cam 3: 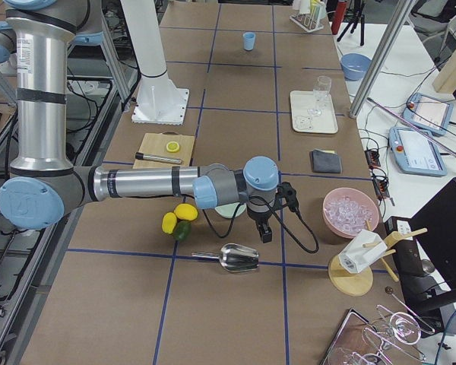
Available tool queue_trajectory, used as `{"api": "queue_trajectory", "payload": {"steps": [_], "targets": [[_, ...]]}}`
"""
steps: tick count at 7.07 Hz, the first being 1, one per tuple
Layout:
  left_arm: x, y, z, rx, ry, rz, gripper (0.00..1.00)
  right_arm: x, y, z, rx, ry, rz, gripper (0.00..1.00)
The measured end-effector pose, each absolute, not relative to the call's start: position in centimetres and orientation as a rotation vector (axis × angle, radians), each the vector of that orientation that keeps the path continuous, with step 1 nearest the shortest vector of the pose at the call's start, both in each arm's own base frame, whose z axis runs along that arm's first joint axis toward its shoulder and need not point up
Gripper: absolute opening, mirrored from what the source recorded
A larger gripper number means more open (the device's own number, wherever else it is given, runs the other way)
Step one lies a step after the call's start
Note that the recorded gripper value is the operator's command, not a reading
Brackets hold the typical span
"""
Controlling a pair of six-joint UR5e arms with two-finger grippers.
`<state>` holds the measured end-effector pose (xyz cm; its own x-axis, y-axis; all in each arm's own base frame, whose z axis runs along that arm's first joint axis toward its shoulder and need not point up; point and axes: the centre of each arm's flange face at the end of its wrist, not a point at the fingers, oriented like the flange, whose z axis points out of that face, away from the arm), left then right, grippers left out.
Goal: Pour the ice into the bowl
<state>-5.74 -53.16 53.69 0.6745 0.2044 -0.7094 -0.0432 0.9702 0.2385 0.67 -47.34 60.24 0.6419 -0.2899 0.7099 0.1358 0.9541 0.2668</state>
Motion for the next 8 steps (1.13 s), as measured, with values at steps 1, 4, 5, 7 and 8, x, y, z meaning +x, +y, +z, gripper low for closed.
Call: {"api": "queue_trajectory", "payload": {"steps": [1,4,5,7,8], "targets": [[-4.9,-53.3,53.6,0.211,0.823,0.159,1.0,-1.3,-46.9,60.0,0.16,-0.888,-0.211,1.0],[-2.9,-53.7,52.9,0.256,0.825,0.22,1.0,-10.3,-44.0,59.6,0.098,-0.906,-0.057,1.0],[-2.7,-53.8,52.7,0.264,0.825,0.225,1.0,-11.9,-42.1,60.6,0.122,-0.885,-0.045,1.0],[-2.7,-53.8,52.4,0.273,0.826,0.23,1.0,-14.0,-40.0,61.8,0.106,-0.864,-0.028,0.97],[-2.7,-53.8,52.3,0.274,0.826,0.231,1.0,-15.3,-39.5,61.9,0.083,-0.864,-0.027,0.88]]}}
